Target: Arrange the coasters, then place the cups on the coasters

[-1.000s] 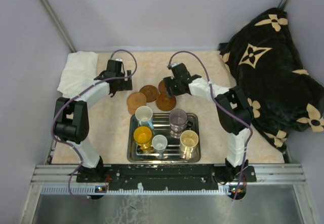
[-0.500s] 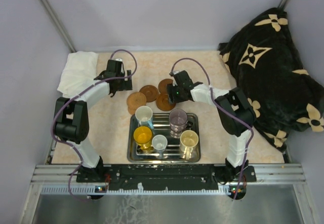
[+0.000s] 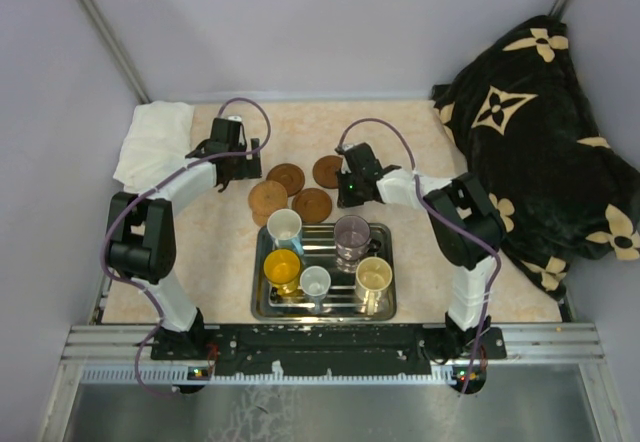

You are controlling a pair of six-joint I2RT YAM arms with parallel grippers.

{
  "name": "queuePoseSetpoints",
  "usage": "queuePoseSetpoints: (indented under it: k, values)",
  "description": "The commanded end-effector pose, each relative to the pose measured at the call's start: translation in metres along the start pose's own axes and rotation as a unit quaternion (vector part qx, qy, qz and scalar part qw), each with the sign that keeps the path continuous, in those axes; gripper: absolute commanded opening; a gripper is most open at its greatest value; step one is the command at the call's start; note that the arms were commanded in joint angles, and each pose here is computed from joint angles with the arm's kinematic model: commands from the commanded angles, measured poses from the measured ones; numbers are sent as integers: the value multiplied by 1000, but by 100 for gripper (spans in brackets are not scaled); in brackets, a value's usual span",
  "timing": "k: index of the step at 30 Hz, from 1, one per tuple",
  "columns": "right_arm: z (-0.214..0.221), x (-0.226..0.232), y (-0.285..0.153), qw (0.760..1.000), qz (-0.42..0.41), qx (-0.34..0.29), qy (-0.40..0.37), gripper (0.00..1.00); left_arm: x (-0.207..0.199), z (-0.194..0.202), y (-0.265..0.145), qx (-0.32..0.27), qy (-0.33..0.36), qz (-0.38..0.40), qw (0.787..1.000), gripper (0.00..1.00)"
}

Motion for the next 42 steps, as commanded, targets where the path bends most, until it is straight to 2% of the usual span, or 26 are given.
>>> queuePoseSetpoints:
  k: [1,4,10,14,16,23,30,34,38,42]
  values:
    - [-11,9,-15,999,-2,-24,-20,0,-1,0,-6,-1,-10,5,1000,99]
    - [-19,8,-23,999,8,-30,-37,2,-1,2,-7,-3,-16,4,1000,98]
    - [-52,8,-49,995,42,-67,-65,28,-13,-5,-10,-7,-22,39,999,98]
    - [-80,10,-69,990,58,-101,-77,34,-21,-17,-20,-22,-32,63,997,98]
    - [-91,13,-70,989,55,-107,-87,31,-23,-19,-23,-23,-35,70,997,98]
    - [-124,0,-24,986,76,-88,-117,0,-33,-33,-6,-41,-24,81,996,96]
    - [-161,-8,20,991,60,-52,-112,0,-63,-49,8,-8,-10,129,992,93]
    - [-177,-25,13,997,24,-51,-49,0,-71,-60,0,12,-5,136,991,92]
    - [-169,-45,5,999,25,-27,-1,0,-75,-57,-8,55,7,139,989,89]
    - [-153,-37,2,1000,17,-8,2,0,-86,-55,-23,81,32,174,981,84]
Point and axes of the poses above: each gripper's point midway between its finger pads, its own y axis out along the fingers, its own x axis along the line the jaws close on, z = x × y, the point moved 2 cm from there along -y, back along the fingers, and after that the axes turned 6 degrees about -y, right-handed, at the moved point
